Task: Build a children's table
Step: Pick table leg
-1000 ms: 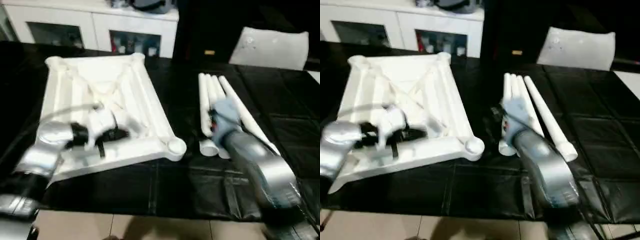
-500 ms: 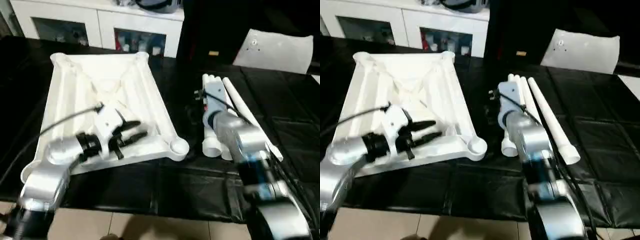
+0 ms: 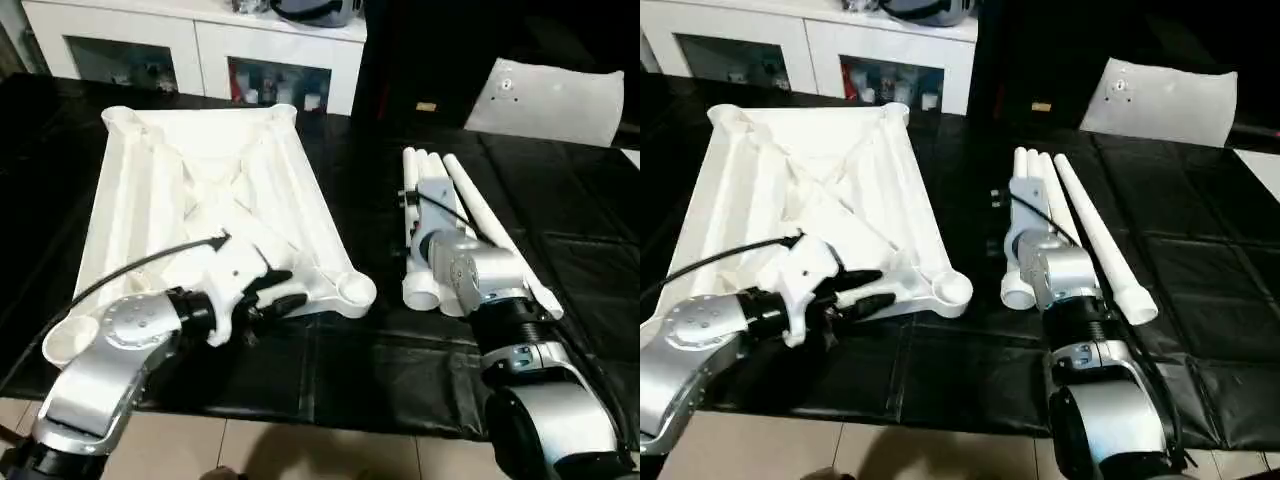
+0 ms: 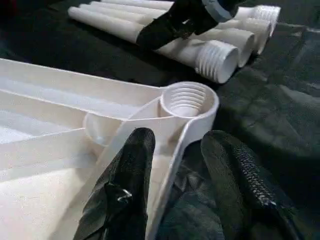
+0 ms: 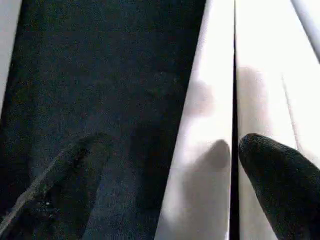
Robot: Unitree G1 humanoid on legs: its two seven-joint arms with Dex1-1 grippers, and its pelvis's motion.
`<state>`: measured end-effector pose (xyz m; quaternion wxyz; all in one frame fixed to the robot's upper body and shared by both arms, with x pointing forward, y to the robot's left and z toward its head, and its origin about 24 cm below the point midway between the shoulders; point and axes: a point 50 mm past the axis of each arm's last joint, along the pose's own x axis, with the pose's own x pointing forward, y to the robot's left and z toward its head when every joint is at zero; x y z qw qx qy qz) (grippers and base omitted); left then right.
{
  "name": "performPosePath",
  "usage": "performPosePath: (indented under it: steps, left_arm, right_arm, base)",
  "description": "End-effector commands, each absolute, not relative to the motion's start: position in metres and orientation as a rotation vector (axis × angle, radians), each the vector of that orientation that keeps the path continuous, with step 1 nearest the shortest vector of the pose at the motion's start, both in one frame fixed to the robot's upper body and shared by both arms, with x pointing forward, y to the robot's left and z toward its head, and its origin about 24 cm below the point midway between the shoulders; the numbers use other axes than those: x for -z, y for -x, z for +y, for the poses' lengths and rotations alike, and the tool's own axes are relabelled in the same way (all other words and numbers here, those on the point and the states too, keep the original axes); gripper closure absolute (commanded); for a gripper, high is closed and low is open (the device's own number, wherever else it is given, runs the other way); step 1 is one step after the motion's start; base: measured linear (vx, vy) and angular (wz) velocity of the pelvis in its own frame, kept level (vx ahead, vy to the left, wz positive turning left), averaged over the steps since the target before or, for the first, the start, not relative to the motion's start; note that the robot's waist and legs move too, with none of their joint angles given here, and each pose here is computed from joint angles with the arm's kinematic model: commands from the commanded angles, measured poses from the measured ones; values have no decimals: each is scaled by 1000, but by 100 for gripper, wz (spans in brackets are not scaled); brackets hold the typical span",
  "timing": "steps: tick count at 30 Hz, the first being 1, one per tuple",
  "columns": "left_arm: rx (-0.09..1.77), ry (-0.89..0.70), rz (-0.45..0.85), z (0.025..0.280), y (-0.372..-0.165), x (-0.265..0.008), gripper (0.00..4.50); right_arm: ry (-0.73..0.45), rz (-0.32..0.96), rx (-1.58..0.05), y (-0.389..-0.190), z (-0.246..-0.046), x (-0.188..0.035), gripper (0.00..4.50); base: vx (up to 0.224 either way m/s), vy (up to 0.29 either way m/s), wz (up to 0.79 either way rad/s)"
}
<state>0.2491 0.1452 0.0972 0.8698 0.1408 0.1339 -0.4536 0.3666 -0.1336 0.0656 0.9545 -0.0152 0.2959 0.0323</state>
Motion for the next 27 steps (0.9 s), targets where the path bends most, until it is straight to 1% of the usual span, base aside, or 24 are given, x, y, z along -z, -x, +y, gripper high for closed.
performPosePath:
  steps: [1,2,7,9,11,14,15,16,19,22,26,27]
  left_arm:
    - [958,-321,272,141,-250,-102,262]
    - [965,-322,278,140,-250,-102,262]
    - [980,-321,295,139,-248,-101,262]
    - [980,-323,298,139,-248,-101,262]
    - [983,-327,303,139,-248,-101,263]
    - [990,-327,309,139,-247,-100,263]
    - [991,-327,309,138,-247,-101,263]
    - [995,-323,310,138,-246,-100,263]
    - [1002,-329,314,137,-245,-100,263]
    - [1006,-326,317,136,-245,-100,263]
    - [1008,-323,319,136,-245,-100,263]
    - [1010,-323,320,136,-245,-100,263]
  right_arm:
    - [-31,649,-59,-364,-137,-58,0]
    - [-50,667,-63,-363,-137,-54,0]
    - [-106,700,-69,-362,-136,-49,0]
    - [-161,724,-68,-360,-135,-46,0]
    - [-209,742,-65,-360,-135,-44,34]
    - [-231,749,-65,-360,-136,-43,37]
    - [-241,751,-66,-361,-136,-43,48]
    - [-275,755,-69,-361,-136,-43,65]
    - [-277,766,-69,-361,-136,-43,82]
    - [-311,795,-66,-360,-137,-43,118]
    - [-317,808,-55,-361,-139,-43,133]
    - [-322,813,-51,-361,-139,-43,151]
  base:
    - [0,0,0]
    - [0,0,0]
    - [0,0,0]
    - [0,0,0]
    - [0,0,0]
    - [0,0,0]
    - [0,0,0]
    - [0,0,0]
    - [0,0,0]
    - [0,0,0]
    - [0,0,0]
    - [0,0,0]
